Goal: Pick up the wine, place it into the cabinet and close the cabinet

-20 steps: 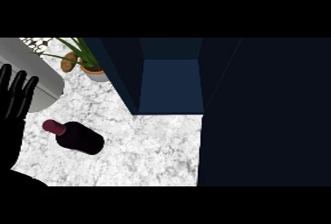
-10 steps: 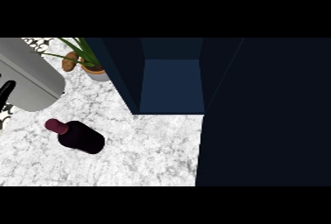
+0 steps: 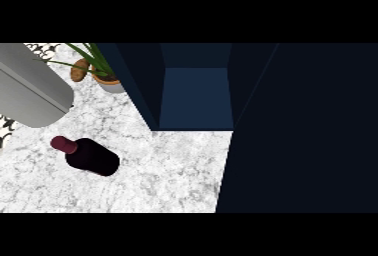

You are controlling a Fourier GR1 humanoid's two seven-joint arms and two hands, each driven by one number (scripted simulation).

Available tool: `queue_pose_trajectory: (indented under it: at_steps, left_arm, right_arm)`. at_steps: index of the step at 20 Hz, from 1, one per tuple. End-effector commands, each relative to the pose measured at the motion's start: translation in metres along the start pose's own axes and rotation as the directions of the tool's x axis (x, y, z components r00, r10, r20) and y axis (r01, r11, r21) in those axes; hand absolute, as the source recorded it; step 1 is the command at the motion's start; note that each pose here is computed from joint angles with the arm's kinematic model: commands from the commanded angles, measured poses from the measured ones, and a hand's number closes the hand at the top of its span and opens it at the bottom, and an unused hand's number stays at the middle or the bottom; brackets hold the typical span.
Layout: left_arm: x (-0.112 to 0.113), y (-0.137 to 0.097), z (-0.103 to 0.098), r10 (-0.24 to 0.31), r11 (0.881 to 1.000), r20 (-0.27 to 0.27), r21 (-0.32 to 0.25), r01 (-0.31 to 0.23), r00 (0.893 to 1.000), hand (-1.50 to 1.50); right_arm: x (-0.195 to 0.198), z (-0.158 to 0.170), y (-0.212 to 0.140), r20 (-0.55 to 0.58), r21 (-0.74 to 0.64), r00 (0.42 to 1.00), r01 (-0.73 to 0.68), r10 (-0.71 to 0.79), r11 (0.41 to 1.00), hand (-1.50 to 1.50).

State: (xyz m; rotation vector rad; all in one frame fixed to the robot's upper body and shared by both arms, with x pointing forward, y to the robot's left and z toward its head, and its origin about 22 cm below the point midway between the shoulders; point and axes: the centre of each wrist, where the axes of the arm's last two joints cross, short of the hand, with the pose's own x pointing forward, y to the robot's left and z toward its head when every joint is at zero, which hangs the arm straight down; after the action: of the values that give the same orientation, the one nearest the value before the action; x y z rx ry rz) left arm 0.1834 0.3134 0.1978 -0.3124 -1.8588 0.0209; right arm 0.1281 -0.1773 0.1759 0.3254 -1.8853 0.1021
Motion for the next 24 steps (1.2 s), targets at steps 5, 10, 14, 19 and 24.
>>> queue_pose_trajectory:
  at_steps: [5,10,14,19,24]
  left_arm:
    - [-0.006,0.015,0.004,-0.013,0.999,-0.039,0.032,0.014,0.999,-1.5]
    - [-0.004,0.008,0.003,-0.022,0.998,-0.073,0.055,0.026,0.997,-1.5]
    - [-0.015,0.014,-0.009,-0.045,0.996,-0.072,0.076,0.05,0.996,-1.5]
    - [-0.034,0.035,-0.008,-0.032,0.995,-0.094,0.091,0.041,0.995,-1.5]
    - [-0.051,0.034,-0.006,-0.046,0.996,-0.11,0.071,0.054,0.993,-1.5]
  right_arm:
    - [0.043,0.025,0.006,0.055,-0.05,0.997,-0.057,0.059,0.997,-1.5]
    - [0.033,0.012,0.006,0.045,-0.047,0.996,-0.075,0.077,0.996,-1.5]
    - [0.036,0.018,0.0,0.041,-0.034,0.997,-0.069,0.07,0.997,-1.5]
    - [0.047,0.022,0.012,0.05,-0.049,0.998,-0.029,0.032,0.998,-1.5]
    - [0.047,0.028,0.017,0.029,-0.037,0.998,-0.05,0.051,0.998,-1.5]
